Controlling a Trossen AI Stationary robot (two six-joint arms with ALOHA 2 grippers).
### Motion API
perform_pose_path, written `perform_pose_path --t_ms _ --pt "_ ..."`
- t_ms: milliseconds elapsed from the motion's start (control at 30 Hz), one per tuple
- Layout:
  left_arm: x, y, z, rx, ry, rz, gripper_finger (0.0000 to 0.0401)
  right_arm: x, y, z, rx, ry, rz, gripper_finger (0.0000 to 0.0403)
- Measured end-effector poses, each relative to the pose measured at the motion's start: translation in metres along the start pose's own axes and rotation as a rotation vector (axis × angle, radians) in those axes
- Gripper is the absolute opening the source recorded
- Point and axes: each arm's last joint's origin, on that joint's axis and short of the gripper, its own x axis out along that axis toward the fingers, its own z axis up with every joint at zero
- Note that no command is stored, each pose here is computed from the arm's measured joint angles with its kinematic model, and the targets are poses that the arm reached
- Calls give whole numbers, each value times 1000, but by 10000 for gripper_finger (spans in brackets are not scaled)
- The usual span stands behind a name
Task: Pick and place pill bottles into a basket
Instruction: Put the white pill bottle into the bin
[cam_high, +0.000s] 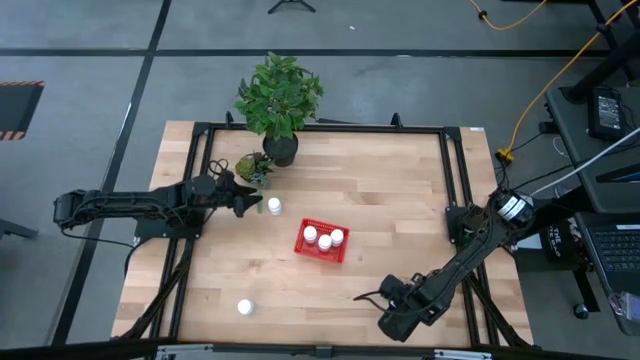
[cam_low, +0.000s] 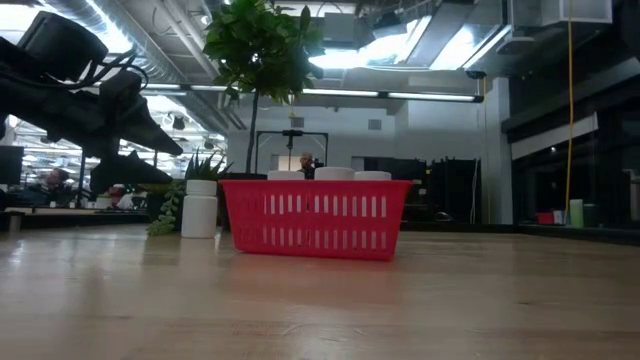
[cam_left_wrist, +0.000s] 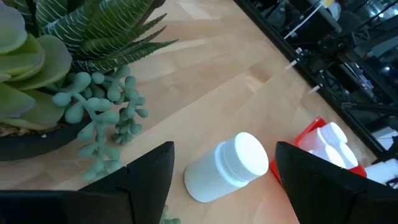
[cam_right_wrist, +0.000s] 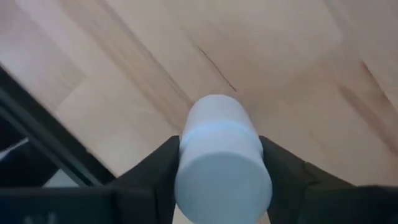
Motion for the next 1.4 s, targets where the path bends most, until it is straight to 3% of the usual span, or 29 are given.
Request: perform_pose_path --t_ms 267,533,733,933,1100,1267,1400 --pt "0 0 0 16 -5 4 271 -17 8 22 -160 -11 1 169" --pt "0 0 1 16 -21 14 271 -51 0 62 -367 -5 -139 169" --pt "0 0 1 23 -23 17 271 -83 3 113 -511 -71 -58 169" --pt "0 0 1 26 -27 19 271 -134 9 168 -629 -273 100 169" --pt "0 0 1 26 -27 20 271 -169 11 202 -710 -416 144 169" --pt "0 0 2 36 -38 31 271 -173 22 229 -778 -451 135 169" --pt "0 1 2 52 -42 35 271 -157 35 246 -828 -396 133 169"
